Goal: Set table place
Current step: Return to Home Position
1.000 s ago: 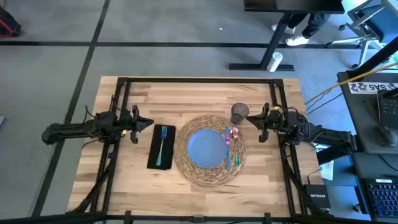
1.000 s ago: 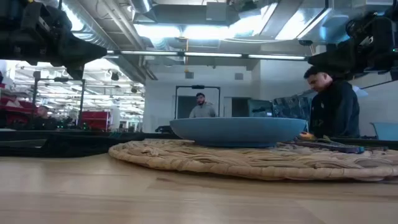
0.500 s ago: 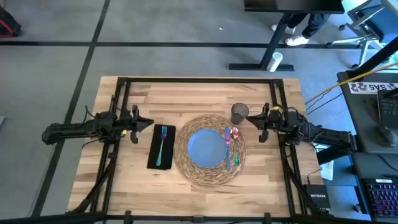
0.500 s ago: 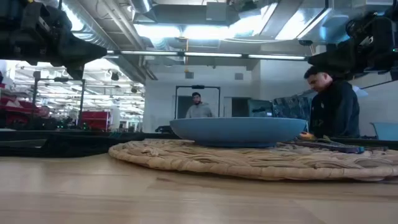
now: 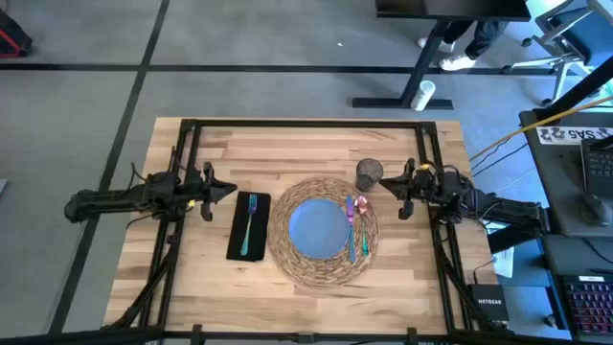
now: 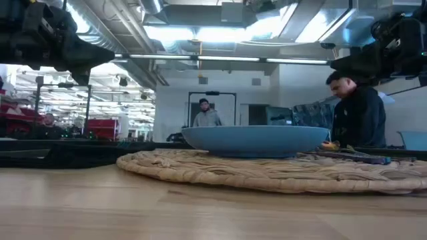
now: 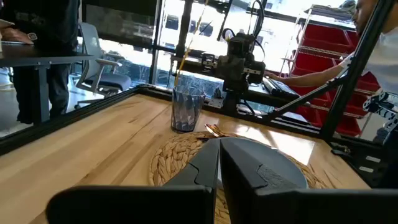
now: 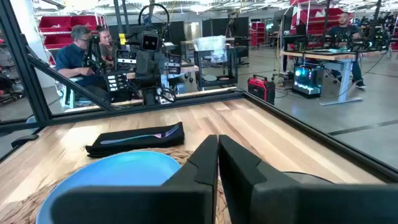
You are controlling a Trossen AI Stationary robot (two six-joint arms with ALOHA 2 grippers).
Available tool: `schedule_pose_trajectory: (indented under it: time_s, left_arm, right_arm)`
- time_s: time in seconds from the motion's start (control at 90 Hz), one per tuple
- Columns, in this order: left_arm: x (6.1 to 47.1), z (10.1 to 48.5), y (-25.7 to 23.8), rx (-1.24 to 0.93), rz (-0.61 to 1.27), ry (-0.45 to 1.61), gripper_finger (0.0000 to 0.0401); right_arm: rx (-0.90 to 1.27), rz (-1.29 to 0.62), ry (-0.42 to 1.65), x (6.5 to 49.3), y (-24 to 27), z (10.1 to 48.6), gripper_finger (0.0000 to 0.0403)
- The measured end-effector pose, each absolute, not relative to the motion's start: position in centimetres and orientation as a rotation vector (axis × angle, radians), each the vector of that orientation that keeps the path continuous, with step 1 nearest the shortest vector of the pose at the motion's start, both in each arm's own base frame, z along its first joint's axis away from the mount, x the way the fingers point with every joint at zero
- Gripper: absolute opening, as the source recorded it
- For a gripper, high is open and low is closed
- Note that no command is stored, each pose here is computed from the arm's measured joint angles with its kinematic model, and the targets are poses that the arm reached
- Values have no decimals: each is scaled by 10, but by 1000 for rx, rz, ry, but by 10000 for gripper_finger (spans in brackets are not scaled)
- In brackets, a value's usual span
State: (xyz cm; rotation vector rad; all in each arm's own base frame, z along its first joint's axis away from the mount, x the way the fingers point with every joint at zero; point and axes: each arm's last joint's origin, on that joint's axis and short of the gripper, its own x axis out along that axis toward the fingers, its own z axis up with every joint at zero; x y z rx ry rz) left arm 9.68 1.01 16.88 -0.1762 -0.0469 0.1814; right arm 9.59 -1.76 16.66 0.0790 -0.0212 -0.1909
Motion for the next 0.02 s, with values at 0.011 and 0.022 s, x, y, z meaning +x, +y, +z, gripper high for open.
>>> schedule_pose_trajectory:
  time_s: [0.011,0.022]
  left_arm:
    - [97,169,10,-176,181,-47,0]
    - [97,169,10,-176,181,-47,0]
  right_arm:
    - [79,-191,-21,96,-18,167,0]
    - [79,-191,-21,96,-18,167,0]
